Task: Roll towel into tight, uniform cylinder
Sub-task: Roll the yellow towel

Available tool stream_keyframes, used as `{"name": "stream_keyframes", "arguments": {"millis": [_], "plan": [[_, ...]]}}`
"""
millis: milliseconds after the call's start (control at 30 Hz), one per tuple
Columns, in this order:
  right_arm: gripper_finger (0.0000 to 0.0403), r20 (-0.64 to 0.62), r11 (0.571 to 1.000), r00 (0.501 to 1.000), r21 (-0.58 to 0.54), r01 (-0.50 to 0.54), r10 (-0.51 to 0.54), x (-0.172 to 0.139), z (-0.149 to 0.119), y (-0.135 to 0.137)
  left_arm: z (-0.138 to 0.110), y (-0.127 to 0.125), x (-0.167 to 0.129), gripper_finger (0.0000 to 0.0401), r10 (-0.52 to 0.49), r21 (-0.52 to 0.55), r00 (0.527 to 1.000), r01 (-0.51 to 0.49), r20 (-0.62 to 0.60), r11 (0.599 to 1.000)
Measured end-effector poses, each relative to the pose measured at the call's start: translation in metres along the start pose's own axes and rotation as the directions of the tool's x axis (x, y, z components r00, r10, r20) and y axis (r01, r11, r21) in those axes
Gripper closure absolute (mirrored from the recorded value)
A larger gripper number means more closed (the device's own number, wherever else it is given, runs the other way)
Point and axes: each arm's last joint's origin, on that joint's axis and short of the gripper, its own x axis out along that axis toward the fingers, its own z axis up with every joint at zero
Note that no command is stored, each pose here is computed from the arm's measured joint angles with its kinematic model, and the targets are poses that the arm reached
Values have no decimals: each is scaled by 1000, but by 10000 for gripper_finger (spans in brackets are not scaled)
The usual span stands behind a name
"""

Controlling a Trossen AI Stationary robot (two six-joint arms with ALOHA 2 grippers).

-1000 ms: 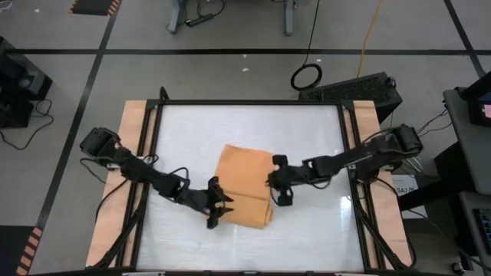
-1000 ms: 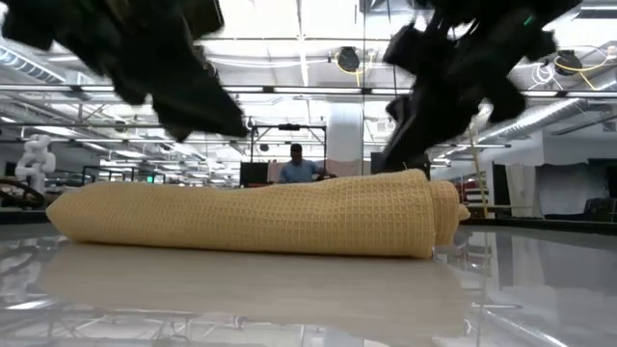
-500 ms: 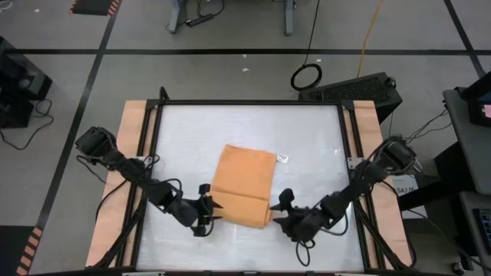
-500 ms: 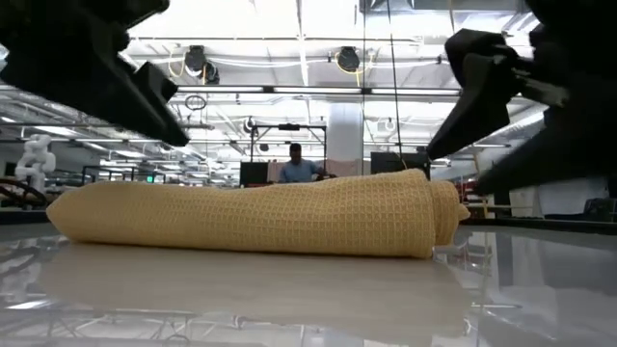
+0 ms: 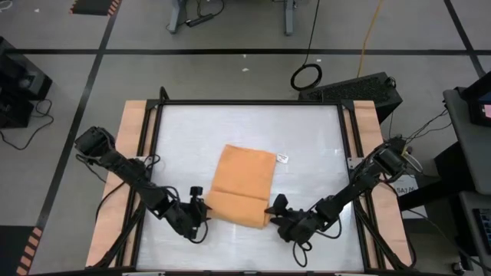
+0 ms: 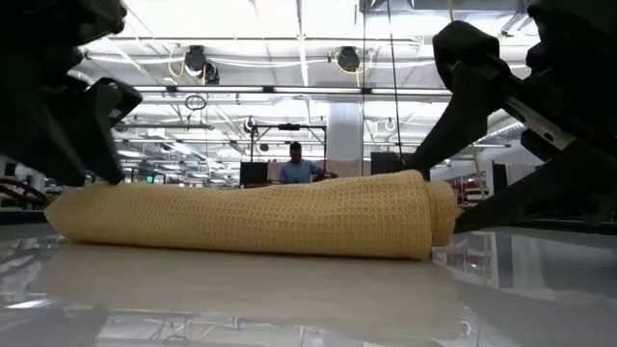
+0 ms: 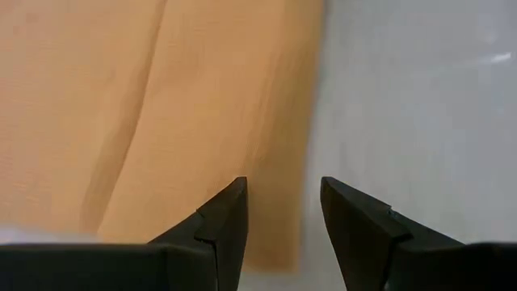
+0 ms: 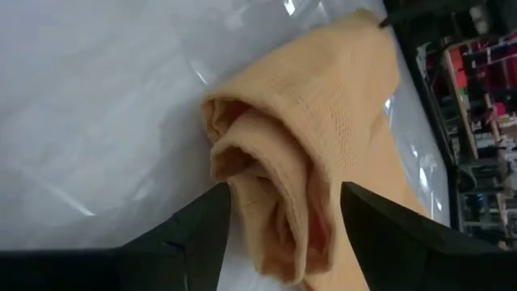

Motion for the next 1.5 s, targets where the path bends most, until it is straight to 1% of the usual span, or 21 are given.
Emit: {"name": "stream_keyframes", "arguments": {"millis": [133, 267, 400, 533, 600, 633, 700, 767, 833, 1000, 1067, 1133, 1233, 1300, 1400, 1500], "plan": [[168, 7, 1000, 1000, -4, 4, -4, -1, 1, -1, -11, 5, -1, 239, 58, -20, 994, -60, -97, 998], [152, 21, 1000, 1000, 6, 13, -13, -9, 5, -2, -18, 7, -3, 239, 93, -61, 983, -104, -158, 993], [134, 27, 1000, 1000, -2, 13, -13, -8, 6, -2, -19, 2, -5, 239, 77, -48, 986, -85, -148, 995], [123, 25, 999, 999, 36, 29, -30, -2, 4, -8, -10, -8, -11, 239, 48, -46, 992, -54, -115, 997], [122, 37, 998, 999, 54, 36, -38, 1, 4, -11, -6, -12, -14, 239, 49, -18, 993, -51, -108, 999], [122, 45, 998, 998, 54, 37, -40, 2, 4, -13, -7, -12, -16, 239, 71, -2, 991, -72, -116, 997], [122, 56, 999, 998, 34, 8, -10, 5, 3, -14, -11, -9, -19, 239, 145, 20, 979, -143, -141, 990], [122, 71, 999, 997, 40, -26, 23, 9, 1, -16, -18, -3, -21, 239, 220, 29, 958, -218, -186, 975], [122, 64, 998, 998, 49, -29, 26, 12, -1, -15, -24, 2, -24, 239, 269, 30, 935, -270, -230, 962], [122, 80, 997, 996, 68, -40, 35, 15, -2, -18, -26, 3, -25, 239, 282, 35, 927, -282, -247, 959], [122, 96, 996, 995, 79, -37, 29, 16, -1, -21, -27, 4, -24, 239, 300, 39, 926, -300, -228, 953], [122, 118, 995, 992, 81, -56, 46, 18, -1, -24, -31, 8, -20, 239, 317, 46, 923, -314, -218, 948], [124, 127, 994, 989, 77, -80, 70, 21, -3, -26, -36, 13, -13, 239, 295, 23, 928, -297, -227, 955], [129, 133, 992, 988, 81, -93, 81, 22, -4, -28, -36, 15, -8, 239, 264, -7, 941, -272, -213, 962], [138, 124, 992, 989, 84, -91, 81, 25, -7, -31, -28, 12, -2, 239, 194, -9, 973, -197, -127, 980], [143, 99, 994, 991, 61, -93, 86, 27, -11, -32, -17, 10, 2, 239, 144, -7, 988, -145, -53, 989]]}}
